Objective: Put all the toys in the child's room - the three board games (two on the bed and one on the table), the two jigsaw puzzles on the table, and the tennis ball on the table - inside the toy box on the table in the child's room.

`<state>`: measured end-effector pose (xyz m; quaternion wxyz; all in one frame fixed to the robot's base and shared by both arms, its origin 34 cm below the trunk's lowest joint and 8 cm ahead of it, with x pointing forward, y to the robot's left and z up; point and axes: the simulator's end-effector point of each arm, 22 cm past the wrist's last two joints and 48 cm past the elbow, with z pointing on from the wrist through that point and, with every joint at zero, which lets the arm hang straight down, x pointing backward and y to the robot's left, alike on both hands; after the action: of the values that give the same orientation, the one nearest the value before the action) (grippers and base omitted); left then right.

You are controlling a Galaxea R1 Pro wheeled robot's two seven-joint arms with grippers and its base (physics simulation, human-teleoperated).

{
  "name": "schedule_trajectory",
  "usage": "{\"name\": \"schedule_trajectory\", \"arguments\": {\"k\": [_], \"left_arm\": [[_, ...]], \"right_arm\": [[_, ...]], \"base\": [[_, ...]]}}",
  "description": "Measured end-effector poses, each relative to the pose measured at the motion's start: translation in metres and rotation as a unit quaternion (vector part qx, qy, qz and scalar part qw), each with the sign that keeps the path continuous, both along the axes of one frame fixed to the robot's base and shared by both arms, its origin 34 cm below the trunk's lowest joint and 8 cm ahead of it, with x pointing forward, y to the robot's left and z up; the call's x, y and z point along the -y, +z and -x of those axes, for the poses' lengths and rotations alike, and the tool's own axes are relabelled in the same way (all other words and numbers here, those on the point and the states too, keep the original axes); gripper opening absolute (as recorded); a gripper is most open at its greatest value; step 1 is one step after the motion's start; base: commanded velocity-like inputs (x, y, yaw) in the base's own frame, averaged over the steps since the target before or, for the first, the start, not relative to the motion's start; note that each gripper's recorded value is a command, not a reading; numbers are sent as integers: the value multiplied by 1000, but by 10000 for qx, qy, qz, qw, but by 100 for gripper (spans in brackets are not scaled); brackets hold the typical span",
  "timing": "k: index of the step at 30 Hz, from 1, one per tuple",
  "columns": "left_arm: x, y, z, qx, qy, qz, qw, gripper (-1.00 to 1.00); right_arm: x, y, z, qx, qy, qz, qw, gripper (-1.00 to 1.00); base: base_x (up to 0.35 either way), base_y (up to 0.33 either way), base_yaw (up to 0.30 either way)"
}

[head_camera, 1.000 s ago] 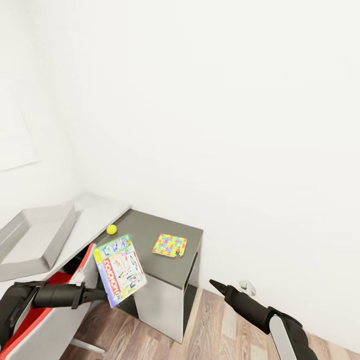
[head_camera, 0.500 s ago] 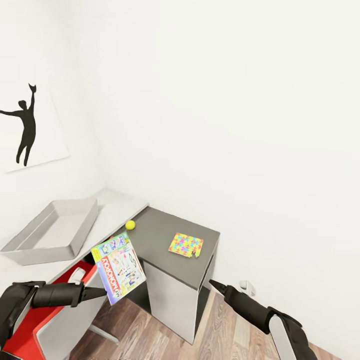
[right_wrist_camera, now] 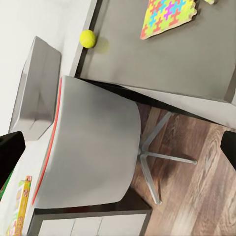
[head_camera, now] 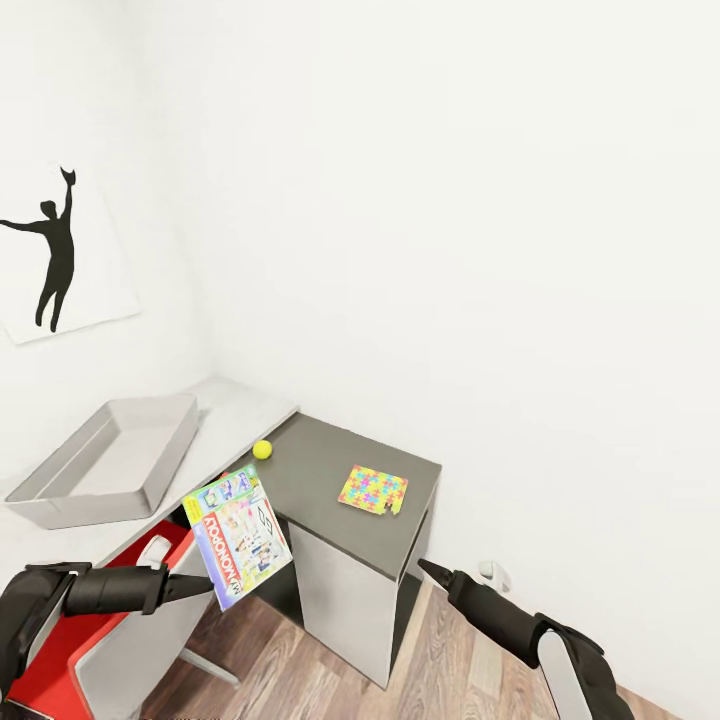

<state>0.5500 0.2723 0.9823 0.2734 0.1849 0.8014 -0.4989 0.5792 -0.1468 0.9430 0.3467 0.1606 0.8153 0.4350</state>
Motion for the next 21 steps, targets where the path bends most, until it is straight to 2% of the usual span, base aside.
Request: {"name": "schedule_trajectory", "arguments": {"k": [21], "left_arm": [[-1,2,-1,21,14,25,10000,-100]], "right_arm": [[0,0,0,-5,7,11,10000,100]], "base": [[0,0,266]]}}
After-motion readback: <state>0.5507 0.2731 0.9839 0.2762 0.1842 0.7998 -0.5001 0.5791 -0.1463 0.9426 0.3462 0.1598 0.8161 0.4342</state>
